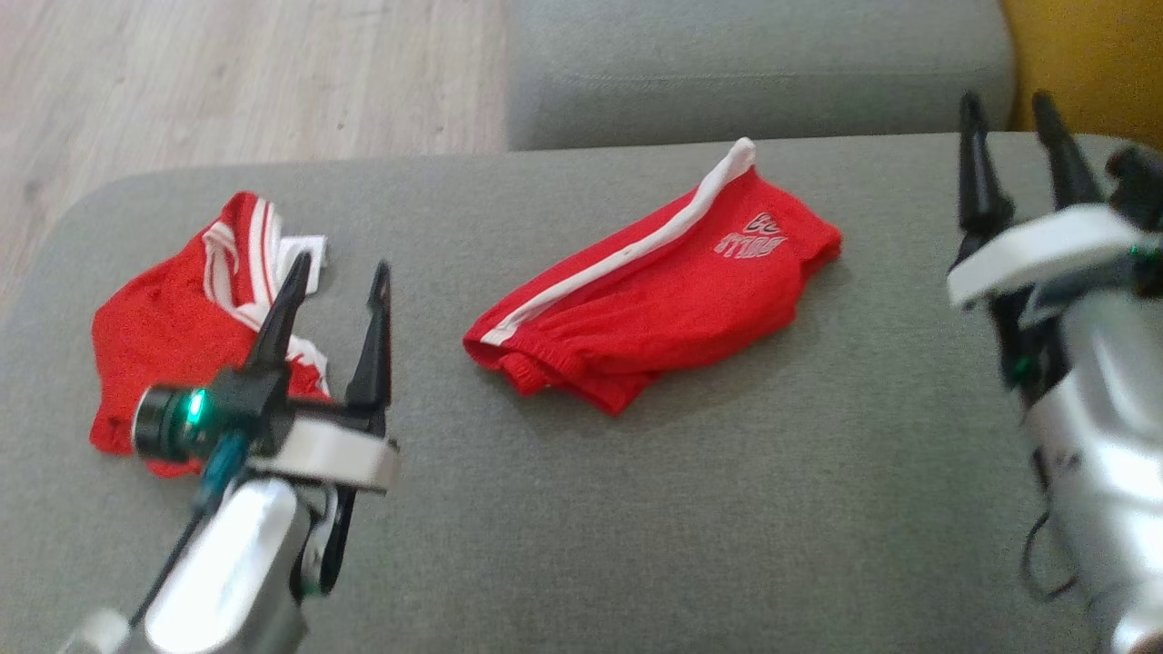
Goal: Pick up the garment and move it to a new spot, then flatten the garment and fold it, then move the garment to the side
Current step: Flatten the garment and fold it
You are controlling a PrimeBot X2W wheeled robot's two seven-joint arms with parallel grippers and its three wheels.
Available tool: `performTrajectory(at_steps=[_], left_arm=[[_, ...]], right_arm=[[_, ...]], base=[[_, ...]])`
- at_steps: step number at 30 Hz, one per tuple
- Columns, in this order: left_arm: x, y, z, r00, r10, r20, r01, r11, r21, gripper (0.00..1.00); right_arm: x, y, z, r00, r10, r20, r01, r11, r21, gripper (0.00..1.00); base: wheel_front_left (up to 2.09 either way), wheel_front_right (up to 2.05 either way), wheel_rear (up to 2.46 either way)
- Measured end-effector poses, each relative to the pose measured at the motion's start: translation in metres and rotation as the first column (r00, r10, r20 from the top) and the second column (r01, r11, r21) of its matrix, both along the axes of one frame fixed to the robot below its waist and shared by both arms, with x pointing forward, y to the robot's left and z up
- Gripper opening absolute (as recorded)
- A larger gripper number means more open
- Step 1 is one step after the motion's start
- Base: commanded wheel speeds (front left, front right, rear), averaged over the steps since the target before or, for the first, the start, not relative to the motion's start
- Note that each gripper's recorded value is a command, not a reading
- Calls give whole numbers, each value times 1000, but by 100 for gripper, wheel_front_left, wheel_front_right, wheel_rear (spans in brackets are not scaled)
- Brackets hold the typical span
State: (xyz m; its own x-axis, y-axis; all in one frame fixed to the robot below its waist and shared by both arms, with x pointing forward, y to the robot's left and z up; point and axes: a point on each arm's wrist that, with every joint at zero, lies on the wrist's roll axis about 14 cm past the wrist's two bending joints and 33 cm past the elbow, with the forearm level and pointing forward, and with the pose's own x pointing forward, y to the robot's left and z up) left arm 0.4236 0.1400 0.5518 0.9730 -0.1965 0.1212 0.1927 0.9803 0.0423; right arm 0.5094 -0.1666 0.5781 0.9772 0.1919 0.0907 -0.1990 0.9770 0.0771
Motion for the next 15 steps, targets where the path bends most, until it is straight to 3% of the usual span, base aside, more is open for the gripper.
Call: performTrajectory(at_steps=[3,8,15], left_arm=[[-16,4,-3,999,33,10,-33,999,-36,100],[-37,-4,-17,999,44,-15,-45,995,-84,100],[-56,-15,-33,999,29,-44,-34,994,-106,100]], right_arm=[[-34,6,-3,998,-19,56,14,996,85,100],[-89,11,-52,998,-67,-19,70,986,153,100],[-130,14,-91,992,-63,-110,80,984,157,100]], base=[[0,0,0],[0,0,0],[0,0,0]])
